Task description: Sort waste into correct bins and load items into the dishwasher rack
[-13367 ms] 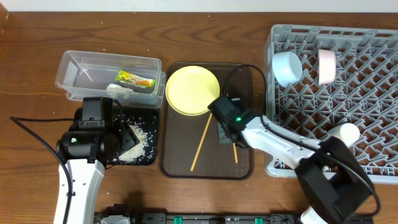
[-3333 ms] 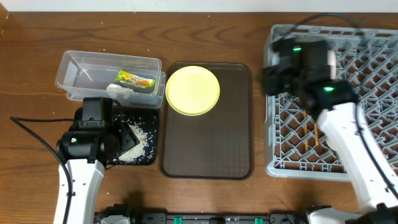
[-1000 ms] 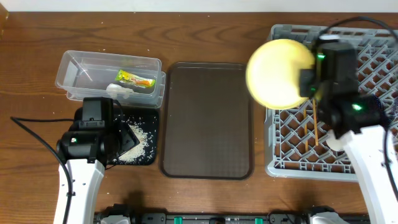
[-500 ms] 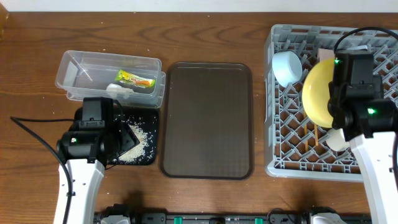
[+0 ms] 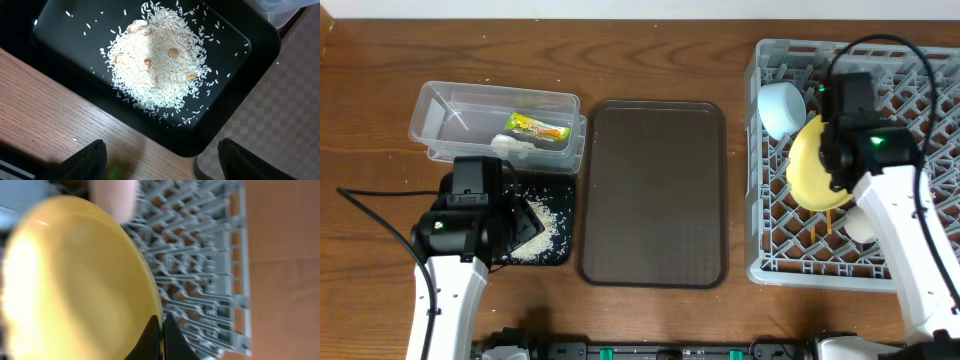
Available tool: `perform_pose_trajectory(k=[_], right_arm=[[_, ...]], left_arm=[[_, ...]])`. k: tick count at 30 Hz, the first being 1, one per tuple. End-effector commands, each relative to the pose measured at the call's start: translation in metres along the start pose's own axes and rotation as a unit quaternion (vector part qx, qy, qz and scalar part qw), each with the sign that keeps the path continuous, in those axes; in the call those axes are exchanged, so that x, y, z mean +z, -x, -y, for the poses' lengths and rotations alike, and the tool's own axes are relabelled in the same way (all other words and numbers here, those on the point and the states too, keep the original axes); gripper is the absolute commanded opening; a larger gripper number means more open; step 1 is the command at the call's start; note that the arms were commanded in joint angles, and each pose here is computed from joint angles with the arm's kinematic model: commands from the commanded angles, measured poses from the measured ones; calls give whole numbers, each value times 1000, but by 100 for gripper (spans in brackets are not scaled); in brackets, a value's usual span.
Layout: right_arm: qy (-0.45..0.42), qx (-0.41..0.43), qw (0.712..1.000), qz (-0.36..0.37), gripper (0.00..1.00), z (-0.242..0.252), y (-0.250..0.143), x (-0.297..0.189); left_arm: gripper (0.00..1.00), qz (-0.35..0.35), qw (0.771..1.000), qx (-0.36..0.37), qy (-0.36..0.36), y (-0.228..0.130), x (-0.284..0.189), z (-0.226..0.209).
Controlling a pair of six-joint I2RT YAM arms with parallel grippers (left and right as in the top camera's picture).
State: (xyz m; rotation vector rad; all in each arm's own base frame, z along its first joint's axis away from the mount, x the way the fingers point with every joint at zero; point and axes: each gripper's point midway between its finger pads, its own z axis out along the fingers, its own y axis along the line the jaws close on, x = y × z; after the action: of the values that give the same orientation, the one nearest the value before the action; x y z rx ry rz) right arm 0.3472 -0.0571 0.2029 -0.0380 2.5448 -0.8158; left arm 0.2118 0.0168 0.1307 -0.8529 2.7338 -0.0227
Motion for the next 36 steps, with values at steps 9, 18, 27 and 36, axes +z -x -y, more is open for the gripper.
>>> perform_pose_trajectory(k=[9,18,27,36], right_arm=[[170,63,983,10,42,-61,8,-16],[308,148,939,36,75,-56,13,-51],[360,142,920,60,99,-28,3,-59],[367,146,918,-33,99,-37,-41,-59]], left_arm=[[74,-1,1000,-5,4,-1,1,-3],[80,-9,998,60,-34,-3,-2,11],[86,-17,979,193,-68,-14,-4,52],[91,-127,968,215,-14,-56,6,32]])
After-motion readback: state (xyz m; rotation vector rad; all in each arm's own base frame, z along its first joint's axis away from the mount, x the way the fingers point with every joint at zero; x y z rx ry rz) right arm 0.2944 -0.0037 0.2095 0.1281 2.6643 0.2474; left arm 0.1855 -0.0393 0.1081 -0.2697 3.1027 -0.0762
